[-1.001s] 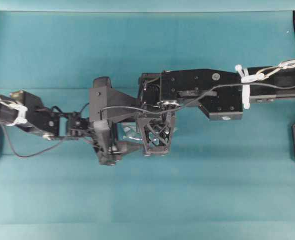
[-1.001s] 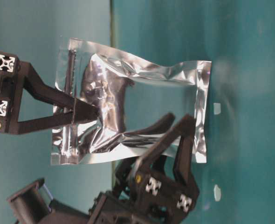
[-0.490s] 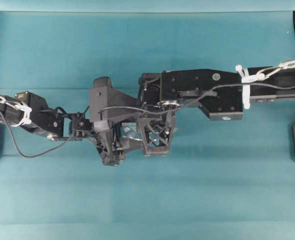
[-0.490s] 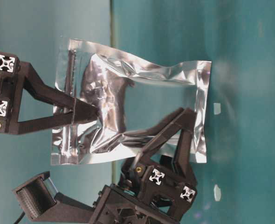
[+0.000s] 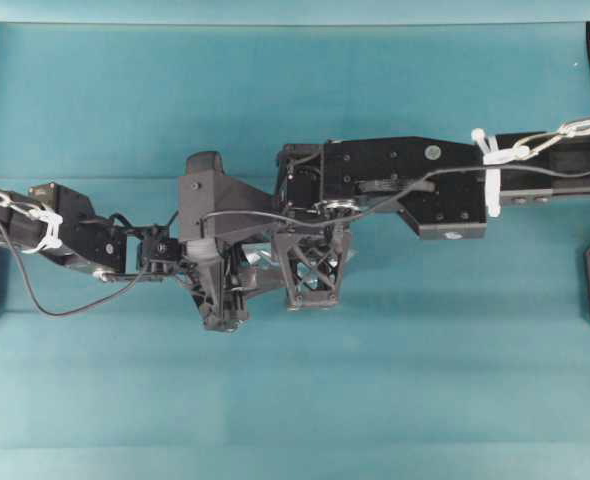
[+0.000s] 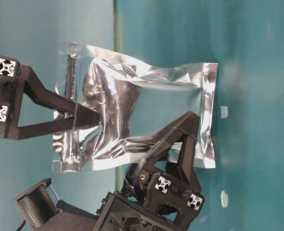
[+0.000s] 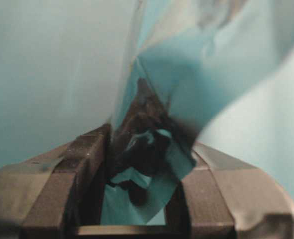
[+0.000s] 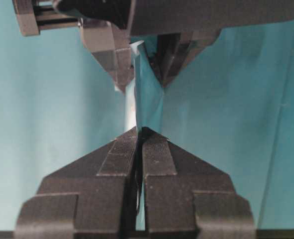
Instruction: Hand over the silver zip bag and make it stand upright.
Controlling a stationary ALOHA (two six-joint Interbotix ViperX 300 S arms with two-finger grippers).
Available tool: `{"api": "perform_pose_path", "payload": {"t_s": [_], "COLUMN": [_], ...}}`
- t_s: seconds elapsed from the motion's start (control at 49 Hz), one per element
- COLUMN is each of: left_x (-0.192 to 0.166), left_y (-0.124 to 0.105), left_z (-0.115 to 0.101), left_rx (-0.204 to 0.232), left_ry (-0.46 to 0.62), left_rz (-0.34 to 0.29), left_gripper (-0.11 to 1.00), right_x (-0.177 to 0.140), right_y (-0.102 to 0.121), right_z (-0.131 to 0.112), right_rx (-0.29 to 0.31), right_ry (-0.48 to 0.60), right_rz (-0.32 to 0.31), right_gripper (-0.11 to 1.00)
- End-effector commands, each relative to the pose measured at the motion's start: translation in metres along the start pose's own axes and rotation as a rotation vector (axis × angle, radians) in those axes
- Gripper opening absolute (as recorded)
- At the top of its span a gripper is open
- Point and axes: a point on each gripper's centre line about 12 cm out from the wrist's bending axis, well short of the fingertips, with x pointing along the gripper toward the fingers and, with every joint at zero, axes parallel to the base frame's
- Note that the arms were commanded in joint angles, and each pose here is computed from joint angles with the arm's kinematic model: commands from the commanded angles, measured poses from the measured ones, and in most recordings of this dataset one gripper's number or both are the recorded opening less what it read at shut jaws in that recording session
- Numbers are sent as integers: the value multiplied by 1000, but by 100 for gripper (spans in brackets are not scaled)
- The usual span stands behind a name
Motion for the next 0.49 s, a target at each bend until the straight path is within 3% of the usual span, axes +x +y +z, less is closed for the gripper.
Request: {"api": "perform_pose_path", "payload": {"t_s": [0.0, 0.143, 0.225, 0.306, 0.47], "left_x": [0, 0, 0, 0, 0], "left_y": [-1, -1, -1, -2, -2], "left_z": [2, 1, 1, 0, 0], "left_rx": [0, 7, 12, 15, 21], "left_ry": [-3, 4, 4, 4, 4], "left_rz": [-3, -3, -3, -5, -5], "left_gripper": [31, 31, 31, 31, 31], "right_x": [-6, -7, -7, -6, -7], "right_y": [5, 7, 8, 8, 9], "right_z": [3, 2, 1, -2, -7], "right_rx": [-22, -22, -17, -20, -23], "right_ry": [-30, -28, -17, 9, 26], "right_rz": [4, 8, 15, 20, 19], "right_gripper": [1, 2, 10, 27, 76]}}
